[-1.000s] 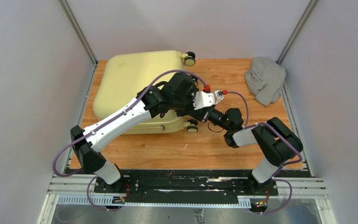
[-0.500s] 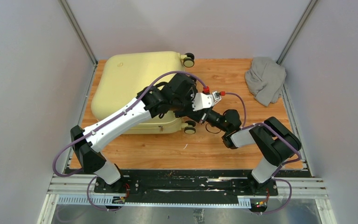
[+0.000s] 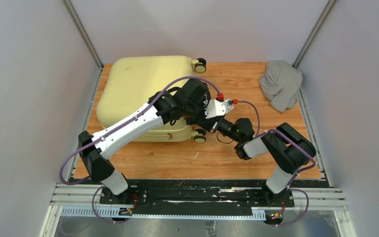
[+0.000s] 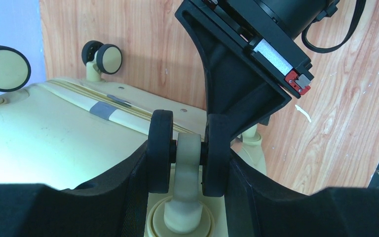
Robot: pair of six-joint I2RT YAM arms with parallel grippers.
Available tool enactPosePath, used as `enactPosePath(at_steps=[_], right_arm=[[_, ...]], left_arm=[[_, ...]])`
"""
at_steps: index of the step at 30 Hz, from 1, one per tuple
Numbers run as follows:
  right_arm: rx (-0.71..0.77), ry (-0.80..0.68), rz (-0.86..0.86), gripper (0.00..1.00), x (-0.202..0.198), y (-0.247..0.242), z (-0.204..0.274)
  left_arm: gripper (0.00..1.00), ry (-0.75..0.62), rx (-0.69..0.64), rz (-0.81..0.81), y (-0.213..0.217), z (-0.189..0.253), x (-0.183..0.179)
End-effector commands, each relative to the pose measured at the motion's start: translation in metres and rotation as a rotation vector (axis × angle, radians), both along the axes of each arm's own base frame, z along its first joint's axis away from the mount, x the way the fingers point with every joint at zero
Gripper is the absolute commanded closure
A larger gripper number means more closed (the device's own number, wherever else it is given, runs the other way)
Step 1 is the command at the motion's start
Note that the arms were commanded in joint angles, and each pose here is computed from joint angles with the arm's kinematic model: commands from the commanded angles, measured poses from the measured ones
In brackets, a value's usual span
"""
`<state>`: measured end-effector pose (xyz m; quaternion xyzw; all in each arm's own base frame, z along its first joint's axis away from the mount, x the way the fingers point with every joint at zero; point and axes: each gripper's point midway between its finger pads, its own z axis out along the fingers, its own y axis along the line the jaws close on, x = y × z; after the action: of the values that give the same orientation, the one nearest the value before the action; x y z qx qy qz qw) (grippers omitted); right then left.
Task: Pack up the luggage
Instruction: Zip the luggage at the center of the board.
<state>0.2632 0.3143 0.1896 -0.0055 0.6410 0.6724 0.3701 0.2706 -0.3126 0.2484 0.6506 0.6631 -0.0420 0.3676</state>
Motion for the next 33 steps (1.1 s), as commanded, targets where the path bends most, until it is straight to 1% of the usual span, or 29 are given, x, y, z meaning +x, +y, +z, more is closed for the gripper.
enactPosePath(at_steps=[1, 7, 12, 20, 25, 30, 33], right_arm=[[-0.053, -0.010, 0.142, 0.95, -0.037, 0.019, -0.016], [-0.058, -0.031, 0.185, 0.95, -0.052, 0.024, -0.016], [-0.063, -0.015, 0.218, 0.96, -0.062, 0.030, -0.022], [-0.074, -0.027, 0.270, 0.96, -0.082, 0.039, -0.027], [-0.106, -0.034, 0.289, 0.96, -0.087, 0.041, -0.034], [-0.106, -0.017, 0.228, 0.91, -0.075, 0.027, -0.038], [-0.102, -0.012, 0.131, 0.82, -0.057, 0.001, -0.036]], left_arm=[[1.00, -0.330, -0.427, 0.008, -0.043, 0.150, 0.031], [1.00, -0.340, -0.419, 0.009, -0.045, 0.147, 0.035], [1.00, -0.352, -0.420, 0.008, -0.049, 0.148, 0.039], [1.00, -0.428, -0.415, 0.019, -0.051, 0.163, 0.052], [1.00, -0.424, -0.411, 0.021, -0.050, 0.160, 0.052], [1.00, -0.408, -0.416, 0.016, -0.048, 0.160, 0.048], [1.00, -0.390, -0.408, 0.011, -0.044, 0.158, 0.043]])
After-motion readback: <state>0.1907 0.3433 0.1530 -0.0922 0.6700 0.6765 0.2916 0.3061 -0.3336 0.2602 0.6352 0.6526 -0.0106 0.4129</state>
